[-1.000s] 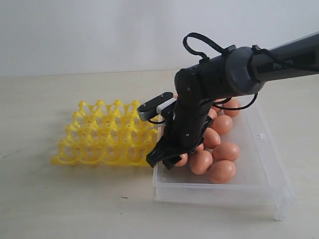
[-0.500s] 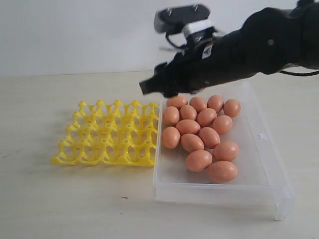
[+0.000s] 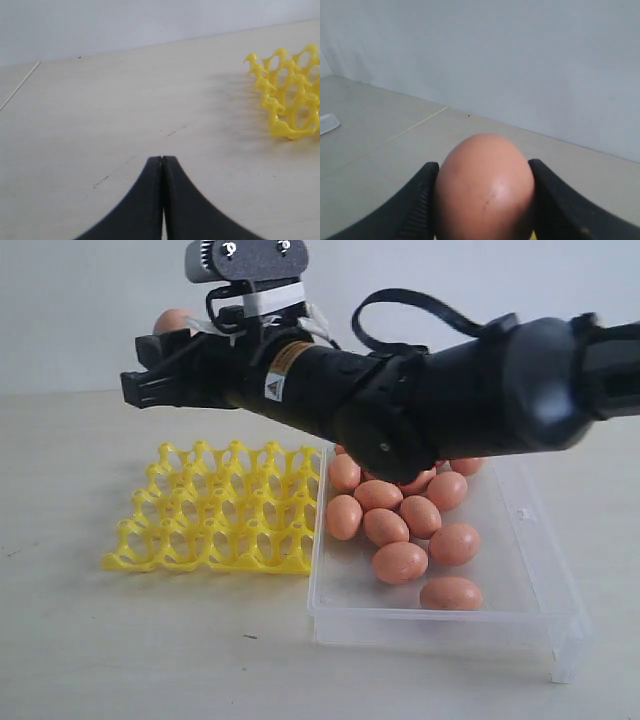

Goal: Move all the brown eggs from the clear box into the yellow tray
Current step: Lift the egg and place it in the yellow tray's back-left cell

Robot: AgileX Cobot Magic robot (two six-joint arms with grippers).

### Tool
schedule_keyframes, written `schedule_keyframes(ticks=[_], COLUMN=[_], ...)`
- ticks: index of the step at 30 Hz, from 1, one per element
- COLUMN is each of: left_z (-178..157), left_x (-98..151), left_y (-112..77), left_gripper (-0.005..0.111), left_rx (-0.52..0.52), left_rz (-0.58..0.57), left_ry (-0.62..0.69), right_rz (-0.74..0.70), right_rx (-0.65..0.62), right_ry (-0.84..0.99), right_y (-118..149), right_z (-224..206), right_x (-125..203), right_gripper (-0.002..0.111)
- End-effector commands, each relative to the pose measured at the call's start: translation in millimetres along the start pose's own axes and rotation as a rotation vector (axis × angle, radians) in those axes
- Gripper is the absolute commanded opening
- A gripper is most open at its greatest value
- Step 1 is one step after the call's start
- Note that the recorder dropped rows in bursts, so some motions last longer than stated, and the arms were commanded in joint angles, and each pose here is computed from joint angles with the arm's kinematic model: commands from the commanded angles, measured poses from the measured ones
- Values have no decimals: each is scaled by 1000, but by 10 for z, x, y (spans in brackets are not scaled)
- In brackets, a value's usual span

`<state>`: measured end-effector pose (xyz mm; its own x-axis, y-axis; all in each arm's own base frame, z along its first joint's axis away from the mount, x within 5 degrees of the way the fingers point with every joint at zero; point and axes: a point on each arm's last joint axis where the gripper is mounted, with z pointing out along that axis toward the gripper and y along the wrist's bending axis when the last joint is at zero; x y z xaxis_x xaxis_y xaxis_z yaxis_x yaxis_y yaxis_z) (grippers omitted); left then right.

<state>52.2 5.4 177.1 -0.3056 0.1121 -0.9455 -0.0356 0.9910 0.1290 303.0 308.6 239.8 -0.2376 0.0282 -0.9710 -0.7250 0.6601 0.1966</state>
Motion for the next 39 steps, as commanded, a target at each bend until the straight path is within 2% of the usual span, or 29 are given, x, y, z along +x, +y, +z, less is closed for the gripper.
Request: schedule_keyframes(ticks=[1,5,11,18,28,37,39], left_z=[-4,-4,-4,-4,-4,-4,-4], left_x=[-21,-21,-21,-21,-21,-21,-21], left_y=[-2,-2,-2,-2,-2,-2,-2], left_gripper=[0,0,0,0,0,0,0], left_rx=[6,6,6,6,6,6,6], left_rz=[-5,-5,-5,-5,-5,-5,-5], left_ry=[-13,-13,-13,-13,-13,-13,-13], right_rz=[-16,-27,-44,9,-33,-17,-18], right_rx=[-21,-19,-12,38,52,65,67], right_ry=[29,47,68,96,112,81,77], right_y=[-68,-179,-245,-453,-643,-695,-706], right_z=[438,812,1077,1168,1272,1517,1558], right_x=[188,324,513,764,1016,1009,1022], right_gripper=[0,0,0,0,0,0,3])
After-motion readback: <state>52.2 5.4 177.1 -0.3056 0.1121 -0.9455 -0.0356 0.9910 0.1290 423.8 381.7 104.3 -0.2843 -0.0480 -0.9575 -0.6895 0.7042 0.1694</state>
